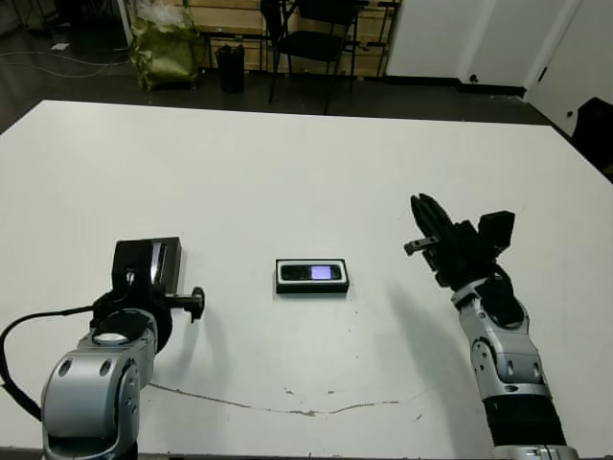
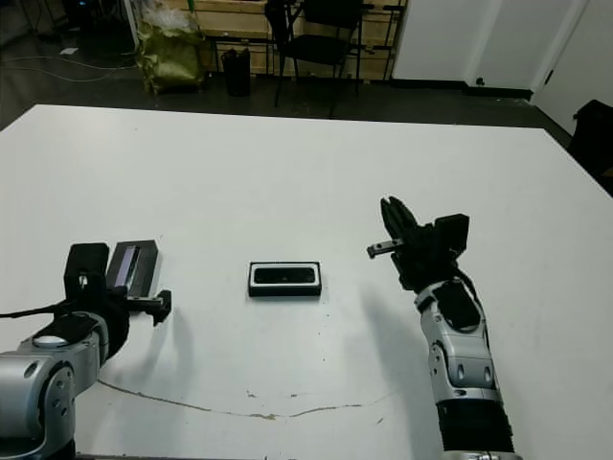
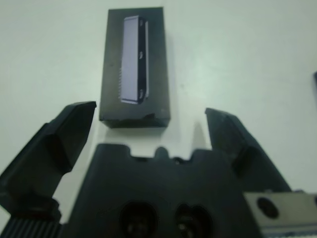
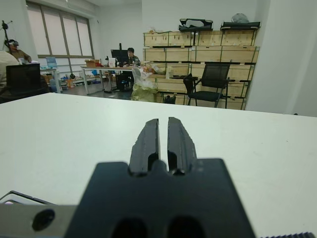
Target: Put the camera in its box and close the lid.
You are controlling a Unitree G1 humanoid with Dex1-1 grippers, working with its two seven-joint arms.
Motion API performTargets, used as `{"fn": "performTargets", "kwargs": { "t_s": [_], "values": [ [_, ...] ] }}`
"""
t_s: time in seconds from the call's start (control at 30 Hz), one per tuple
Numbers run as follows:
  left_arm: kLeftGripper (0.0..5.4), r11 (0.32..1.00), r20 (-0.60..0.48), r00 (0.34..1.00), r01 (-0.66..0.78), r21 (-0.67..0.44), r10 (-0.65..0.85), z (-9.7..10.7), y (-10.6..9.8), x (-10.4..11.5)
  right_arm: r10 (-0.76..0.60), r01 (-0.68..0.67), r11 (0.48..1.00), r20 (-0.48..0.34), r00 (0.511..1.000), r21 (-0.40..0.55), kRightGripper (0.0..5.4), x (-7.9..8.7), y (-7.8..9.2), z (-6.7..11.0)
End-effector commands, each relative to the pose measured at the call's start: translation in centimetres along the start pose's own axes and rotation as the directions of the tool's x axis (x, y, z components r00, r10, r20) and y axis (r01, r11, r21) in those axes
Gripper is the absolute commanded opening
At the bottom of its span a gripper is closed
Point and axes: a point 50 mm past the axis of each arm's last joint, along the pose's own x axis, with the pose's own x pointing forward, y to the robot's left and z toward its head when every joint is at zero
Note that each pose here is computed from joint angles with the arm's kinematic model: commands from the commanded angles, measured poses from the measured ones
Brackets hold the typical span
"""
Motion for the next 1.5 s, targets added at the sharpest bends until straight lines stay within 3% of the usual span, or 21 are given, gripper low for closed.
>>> {"fn": "performTargets", "kwargs": {
  "t_s": [0.03,0.4,0.73,0.93,1.5],
  "values": [
    [5.38,0.999,-0.013,1.000,-0.022,0.025,0.022,-0.5,0.5,0.5,-0.008,0.008,1.000,-0.026,1.000,0.001,0.00,-0.3,-0.3,-0.4],
    [5.38,0.997,-0.028,0.999,-0.042,0.070,0.044,-0.8,0.9,1.6,-0.013,0.014,1.000,-0.035,0.999,0.012,0.00,-0.3,-0.3,-0.4],
    [5.38,0.999,-0.014,0.999,-0.031,0.009,0.031,-1.1,1.1,2.6,-0.009,0.010,1.000,-0.022,1.000,0.018,0.00,-0.3,-0.3,-0.4],
    [5.38,0.997,-0.005,0.999,-0.035,0.063,0.036,-1.4,1.1,3.4,-0.014,0.014,1.000,-0.026,1.000,0.001,0.00,-0.3,-0.3,-0.4],
    [5.38,0.997,-0.064,0.995,-0.074,0.019,0.075,-1.8,1.3,4.0,-0.010,0.010,1.000,-0.010,1.000,0.009,0.00,-0.4,-0.5,-0.5]
  ]
}}
